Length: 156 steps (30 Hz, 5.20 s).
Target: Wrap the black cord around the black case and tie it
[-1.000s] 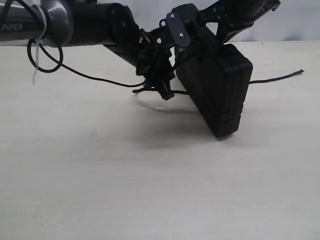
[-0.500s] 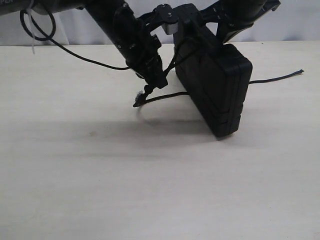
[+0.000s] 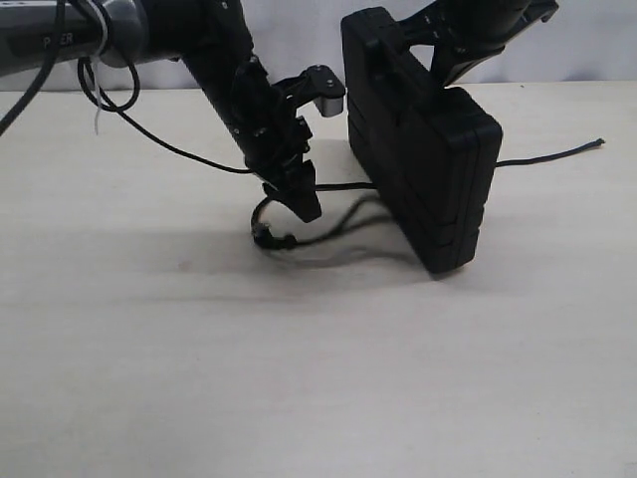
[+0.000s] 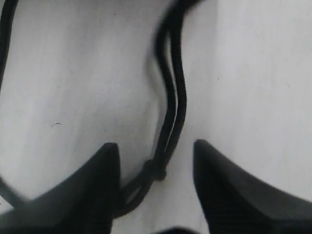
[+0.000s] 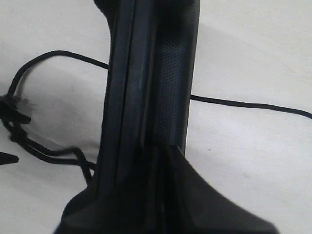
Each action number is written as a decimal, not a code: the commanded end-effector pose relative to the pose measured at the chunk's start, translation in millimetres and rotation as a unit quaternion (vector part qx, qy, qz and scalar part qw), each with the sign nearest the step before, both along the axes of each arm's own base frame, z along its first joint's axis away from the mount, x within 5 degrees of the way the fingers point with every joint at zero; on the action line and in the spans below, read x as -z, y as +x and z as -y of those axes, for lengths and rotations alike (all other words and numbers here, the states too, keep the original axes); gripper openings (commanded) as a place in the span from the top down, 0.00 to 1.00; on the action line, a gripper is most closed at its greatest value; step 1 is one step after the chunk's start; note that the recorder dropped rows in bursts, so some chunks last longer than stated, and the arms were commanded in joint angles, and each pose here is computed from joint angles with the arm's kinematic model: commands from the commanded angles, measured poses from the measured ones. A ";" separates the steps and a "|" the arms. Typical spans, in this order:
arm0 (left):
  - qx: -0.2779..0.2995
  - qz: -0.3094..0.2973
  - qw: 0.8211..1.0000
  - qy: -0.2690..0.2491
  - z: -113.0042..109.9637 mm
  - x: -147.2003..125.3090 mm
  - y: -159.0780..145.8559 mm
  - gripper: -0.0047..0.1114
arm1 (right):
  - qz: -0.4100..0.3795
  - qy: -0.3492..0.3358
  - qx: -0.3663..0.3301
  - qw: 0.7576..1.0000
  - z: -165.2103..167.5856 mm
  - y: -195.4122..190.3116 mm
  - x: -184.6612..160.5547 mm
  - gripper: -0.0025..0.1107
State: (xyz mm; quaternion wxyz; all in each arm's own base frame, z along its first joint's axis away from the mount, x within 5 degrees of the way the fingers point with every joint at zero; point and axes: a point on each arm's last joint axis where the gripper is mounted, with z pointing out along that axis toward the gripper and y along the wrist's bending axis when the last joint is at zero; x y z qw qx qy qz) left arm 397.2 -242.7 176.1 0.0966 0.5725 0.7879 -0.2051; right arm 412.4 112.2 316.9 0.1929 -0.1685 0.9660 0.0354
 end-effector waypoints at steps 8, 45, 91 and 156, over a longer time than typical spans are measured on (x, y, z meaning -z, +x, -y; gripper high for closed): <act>0.055 -0.037 0.996 -0.059 10.5 5.4 -11.4 0.51 | -0.002 -0.003 -0.008 1.000 0.3 -1.4 -0.5 0.94; 0.185 0.060 0.981 0.002 -11.7 39.3 -13.2 0.96 | -0.001 -0.004 -0.011 1.000 0.3 -1.4 -0.5 0.94; -0.132 -0.058 0.940 -0.310 -92.4 -16.4 36.9 0.96 | -0.001 -0.004 -0.011 1.000 0.3 -1.4 -0.5 0.94; -0.061 0.331 0.941 0.045 30.2 -40.9 -3.5 0.96 | 0.004 0.009 -0.012 1.000 -0.8 -5.0 -7.4 0.66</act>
